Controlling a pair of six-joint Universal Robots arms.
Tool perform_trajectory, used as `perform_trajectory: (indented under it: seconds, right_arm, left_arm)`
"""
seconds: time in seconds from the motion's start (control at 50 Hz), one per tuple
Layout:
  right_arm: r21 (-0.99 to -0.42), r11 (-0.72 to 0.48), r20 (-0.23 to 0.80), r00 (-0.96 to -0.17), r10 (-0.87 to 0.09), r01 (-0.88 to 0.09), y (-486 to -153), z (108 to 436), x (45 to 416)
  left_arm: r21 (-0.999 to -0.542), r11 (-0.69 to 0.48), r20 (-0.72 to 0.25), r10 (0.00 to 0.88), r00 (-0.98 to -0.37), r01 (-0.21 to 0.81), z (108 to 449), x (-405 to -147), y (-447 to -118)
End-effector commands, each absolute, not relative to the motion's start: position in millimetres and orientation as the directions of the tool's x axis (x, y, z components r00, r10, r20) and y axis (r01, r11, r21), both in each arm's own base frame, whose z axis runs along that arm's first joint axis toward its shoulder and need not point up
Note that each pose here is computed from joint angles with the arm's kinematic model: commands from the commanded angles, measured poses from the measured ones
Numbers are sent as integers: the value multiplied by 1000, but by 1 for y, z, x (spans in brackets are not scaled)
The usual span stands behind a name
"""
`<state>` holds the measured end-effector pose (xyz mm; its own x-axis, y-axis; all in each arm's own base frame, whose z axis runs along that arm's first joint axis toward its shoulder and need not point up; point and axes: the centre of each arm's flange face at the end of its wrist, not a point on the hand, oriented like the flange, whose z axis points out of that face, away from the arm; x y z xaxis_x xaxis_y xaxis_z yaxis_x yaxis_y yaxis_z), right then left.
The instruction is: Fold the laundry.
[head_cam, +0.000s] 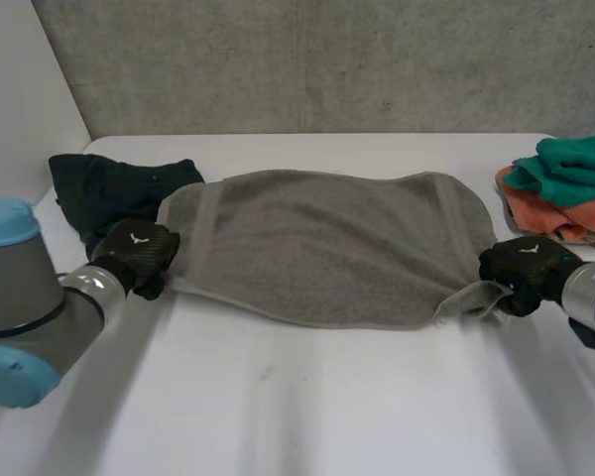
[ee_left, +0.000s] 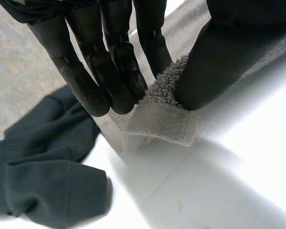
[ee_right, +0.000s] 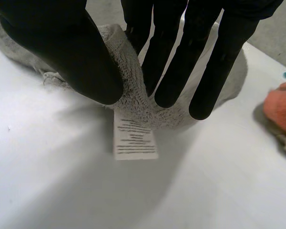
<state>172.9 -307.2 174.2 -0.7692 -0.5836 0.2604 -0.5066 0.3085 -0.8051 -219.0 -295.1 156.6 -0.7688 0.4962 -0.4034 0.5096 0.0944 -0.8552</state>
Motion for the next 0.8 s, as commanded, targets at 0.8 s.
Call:
perform_trajectory:
  seconds: [0.8]
  right_arm:
    - [-871,-379,439,-842,-313,-313,-386,329,202]
  left_arm:
    - [-912,-363,-277,208,-938,189,320,-224,-379]
